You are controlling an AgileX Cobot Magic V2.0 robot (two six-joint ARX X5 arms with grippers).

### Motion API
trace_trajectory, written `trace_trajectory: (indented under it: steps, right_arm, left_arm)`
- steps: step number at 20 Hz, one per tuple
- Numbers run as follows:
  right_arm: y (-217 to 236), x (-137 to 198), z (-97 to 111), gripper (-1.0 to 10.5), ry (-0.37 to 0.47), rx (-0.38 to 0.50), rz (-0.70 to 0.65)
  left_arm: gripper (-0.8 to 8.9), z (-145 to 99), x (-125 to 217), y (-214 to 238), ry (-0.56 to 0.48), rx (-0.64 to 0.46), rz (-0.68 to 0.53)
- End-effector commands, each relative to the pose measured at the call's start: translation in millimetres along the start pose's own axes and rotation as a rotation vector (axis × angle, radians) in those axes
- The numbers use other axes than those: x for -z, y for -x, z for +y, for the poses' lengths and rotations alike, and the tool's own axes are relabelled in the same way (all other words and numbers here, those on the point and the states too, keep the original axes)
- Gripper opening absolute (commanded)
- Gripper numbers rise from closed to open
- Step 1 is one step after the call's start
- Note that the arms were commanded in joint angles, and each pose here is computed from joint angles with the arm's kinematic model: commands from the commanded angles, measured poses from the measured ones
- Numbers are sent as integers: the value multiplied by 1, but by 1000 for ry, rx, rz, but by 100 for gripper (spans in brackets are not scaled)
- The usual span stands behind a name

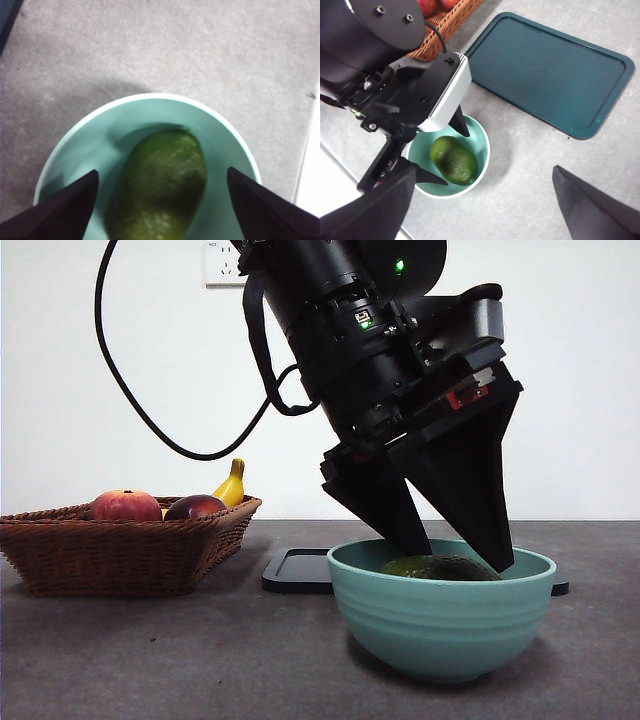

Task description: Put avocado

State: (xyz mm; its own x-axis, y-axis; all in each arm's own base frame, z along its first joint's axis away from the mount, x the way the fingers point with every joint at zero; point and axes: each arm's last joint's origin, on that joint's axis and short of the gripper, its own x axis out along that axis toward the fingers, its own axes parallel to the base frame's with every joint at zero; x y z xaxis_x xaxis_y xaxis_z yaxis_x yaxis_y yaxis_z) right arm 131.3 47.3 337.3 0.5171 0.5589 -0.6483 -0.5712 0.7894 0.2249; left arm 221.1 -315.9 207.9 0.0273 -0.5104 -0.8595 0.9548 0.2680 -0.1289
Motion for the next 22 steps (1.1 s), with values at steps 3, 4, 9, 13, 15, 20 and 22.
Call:
trace_trajectory:
  steps: [3, 4, 9, 13, 15, 20, 22]
  right_arm:
    - [3, -5, 2, 436, 1, -1, -17]
    - [3, -5, 2, 436, 1, -1, -17]
    - [3, -5, 2, 436, -6, -2, -14]
    - [1, -5, 1, 436, -22, -2, -8]
    - [-1, -6, 0, 436, -33, -3, -1]
    - [-13, -10, -6, 436, -65, -6, 46]
    - [-22, -12, -10, 436, -77, -9, 75]
  left_arm:
    - [420, -3, -6, 1, -13, 7, 17]
    - [420, -3, -9, 6, -4, 6, 18]
    - [420, 9, -22, 63, 58, -58, -118]
    - [420, 32, -8, 139, 150, -164, -282]
    - [420, 41, 7, 180, 206, -215, -368]
    - [412, 50, 57, 252, 323, -257, -469]
    - [413, 51, 76, 263, 367, -244, -435]
